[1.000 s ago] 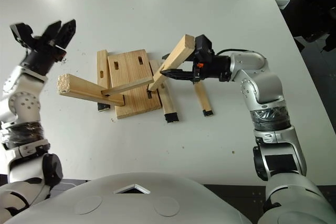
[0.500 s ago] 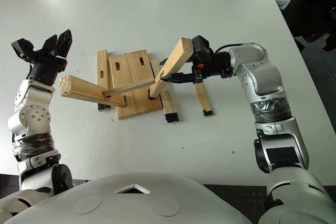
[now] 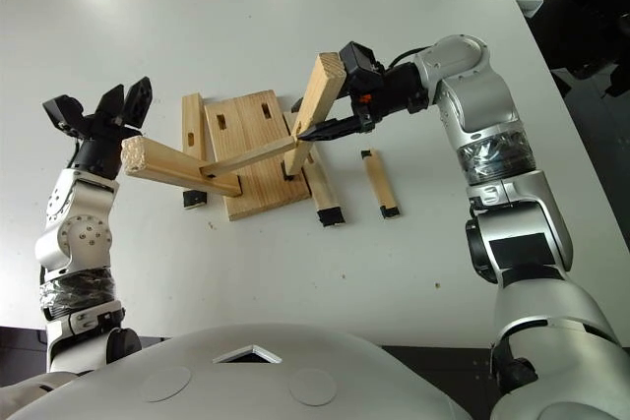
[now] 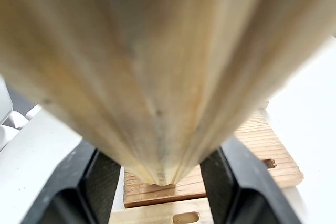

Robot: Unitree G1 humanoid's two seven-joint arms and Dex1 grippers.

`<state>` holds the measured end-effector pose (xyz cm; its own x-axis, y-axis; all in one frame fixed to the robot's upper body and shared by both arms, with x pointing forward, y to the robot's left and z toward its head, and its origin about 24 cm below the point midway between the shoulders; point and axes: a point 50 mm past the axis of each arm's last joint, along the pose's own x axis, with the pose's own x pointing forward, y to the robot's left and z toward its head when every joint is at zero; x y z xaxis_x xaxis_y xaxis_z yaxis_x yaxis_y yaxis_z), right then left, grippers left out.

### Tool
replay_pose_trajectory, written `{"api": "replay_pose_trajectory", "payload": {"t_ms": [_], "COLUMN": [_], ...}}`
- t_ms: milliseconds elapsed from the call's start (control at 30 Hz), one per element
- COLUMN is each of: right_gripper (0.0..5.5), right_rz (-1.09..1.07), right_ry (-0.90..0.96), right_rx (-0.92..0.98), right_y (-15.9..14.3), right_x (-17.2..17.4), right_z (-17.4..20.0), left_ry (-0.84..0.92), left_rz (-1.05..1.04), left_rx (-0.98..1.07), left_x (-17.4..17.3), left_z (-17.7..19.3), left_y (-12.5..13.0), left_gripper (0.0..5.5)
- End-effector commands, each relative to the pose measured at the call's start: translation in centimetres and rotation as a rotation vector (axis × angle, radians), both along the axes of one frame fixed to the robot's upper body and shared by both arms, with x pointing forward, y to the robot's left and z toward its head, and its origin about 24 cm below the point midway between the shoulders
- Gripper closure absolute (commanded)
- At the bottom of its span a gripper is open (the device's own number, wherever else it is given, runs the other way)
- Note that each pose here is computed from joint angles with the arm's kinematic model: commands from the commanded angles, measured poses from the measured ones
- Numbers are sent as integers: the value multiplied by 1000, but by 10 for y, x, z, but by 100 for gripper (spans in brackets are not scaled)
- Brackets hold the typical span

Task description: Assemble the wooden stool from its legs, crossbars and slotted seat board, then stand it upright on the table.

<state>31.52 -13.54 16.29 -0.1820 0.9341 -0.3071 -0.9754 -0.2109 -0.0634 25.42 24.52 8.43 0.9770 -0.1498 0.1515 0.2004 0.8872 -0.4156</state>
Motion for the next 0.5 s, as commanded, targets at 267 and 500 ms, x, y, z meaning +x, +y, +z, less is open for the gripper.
{"api": "replay_pose_trajectory", "payload": {"t_ms": [267, 500], "right_gripper": [347, 347], "right_rz": [-86, -265], "right_ry": [-24, -32], "right_rx": [-141, -77], "right_y": [2, 0], "right_x": [-2, -21], "right_z": [-29, -24], "left_ry": [-102, -440], "left_rz": [-45, 119], "left_rx": [79, 69], "left_x": [5, -9], "left_z": [33, 144], "left_y": [1, -1], "left_gripper": [176, 176]}}
